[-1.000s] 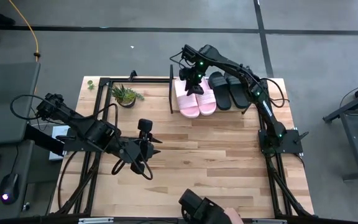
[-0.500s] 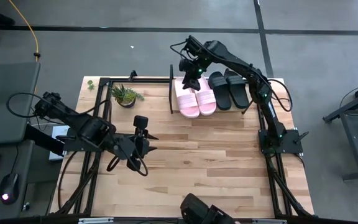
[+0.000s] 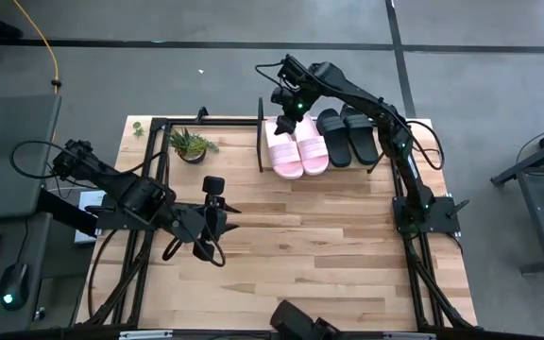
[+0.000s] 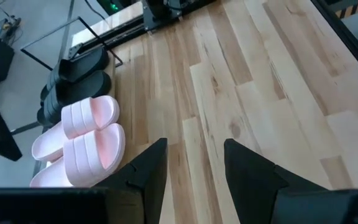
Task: Pick and place slides into the shelf
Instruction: Return to Home Position
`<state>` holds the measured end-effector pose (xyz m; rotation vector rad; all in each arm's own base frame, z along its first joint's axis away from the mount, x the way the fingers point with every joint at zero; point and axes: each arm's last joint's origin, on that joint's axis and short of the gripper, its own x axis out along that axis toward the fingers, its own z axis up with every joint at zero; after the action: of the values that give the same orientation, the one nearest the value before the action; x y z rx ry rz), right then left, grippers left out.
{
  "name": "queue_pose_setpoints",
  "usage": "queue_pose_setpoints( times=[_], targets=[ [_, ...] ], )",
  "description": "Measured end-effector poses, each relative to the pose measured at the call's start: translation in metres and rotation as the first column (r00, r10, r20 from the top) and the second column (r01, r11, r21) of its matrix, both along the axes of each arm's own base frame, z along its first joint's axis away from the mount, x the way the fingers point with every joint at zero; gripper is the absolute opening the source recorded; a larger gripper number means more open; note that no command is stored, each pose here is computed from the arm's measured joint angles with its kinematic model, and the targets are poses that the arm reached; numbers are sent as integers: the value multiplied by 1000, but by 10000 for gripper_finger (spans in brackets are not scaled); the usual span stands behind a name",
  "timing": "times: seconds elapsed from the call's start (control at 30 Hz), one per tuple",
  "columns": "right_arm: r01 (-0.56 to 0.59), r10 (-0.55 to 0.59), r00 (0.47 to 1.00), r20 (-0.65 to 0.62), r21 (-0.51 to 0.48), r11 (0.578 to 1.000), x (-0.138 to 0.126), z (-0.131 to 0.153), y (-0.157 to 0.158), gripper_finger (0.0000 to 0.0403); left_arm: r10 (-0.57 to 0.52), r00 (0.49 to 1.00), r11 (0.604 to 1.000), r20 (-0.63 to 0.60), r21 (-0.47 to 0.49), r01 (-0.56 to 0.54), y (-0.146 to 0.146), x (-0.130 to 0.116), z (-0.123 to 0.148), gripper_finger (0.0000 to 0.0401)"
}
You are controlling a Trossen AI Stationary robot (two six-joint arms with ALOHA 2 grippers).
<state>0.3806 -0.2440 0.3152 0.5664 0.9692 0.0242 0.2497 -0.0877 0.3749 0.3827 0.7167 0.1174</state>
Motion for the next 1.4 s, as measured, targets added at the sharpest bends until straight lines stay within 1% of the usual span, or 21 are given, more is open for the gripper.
queue_pose_setpoints(
  times=[0.07,0.17,0.27,0.37,0.47,0.6,0.83,0.97,1.07,1.2,1.3,1.4],
  targets=[
    [-46,47,999,8,-22,999,2,1,6,165,19,1000,1000,25,-4,-19,0,1,1,143],
    [-94,95,995,42,-35,995,8,7,18,165,69,993,997,94,-22,-67,2,-1,9,143],
    [-129,134,986,94,-60,990,12,17,30,165,73,988,997,137,-39,-68,5,-9,17,143],
    [-161,175,969,174,-90,983,12,35,42,165,74,985,996,156,-50,-67,9,-18,24,143],
    [-187,213,949,231,-129,974,5,58,55,165,75,979,996,188,-68,-63,13,-28,32,143],
    [-188,228,934,277,-162,969,-10,86,73,165,77,972,995,222,-85,-59,18,-40,40,143],
    [-199,265,906,330,-222,955,-48,135,110,165,80,965,994,250,-94,-58,24,-54,48,143],
    [-143,237,917,322,-292,946,-73,159,132,165,82,961,993,265,-100,-57,26,-59,50,143],
    [-97,211,924,319,-340,936,-91,173,146,165,81,959,993,271,-101,-55,28,-63,43,143],
    [-82,219,912,346,-369,926,-110,189,167,165,84,947,992,311,-118,-49,32,-73,34,143],
    [-82,231,905,358,-384,920,-122,197,181,165,87,939,991,333,-129,-46,36,-84,25,143],
    [-62,212,916,341,-403,913,-133,202,194,165,97,925,987,368,-154,-42,40,-93,19,143]
  ],
)
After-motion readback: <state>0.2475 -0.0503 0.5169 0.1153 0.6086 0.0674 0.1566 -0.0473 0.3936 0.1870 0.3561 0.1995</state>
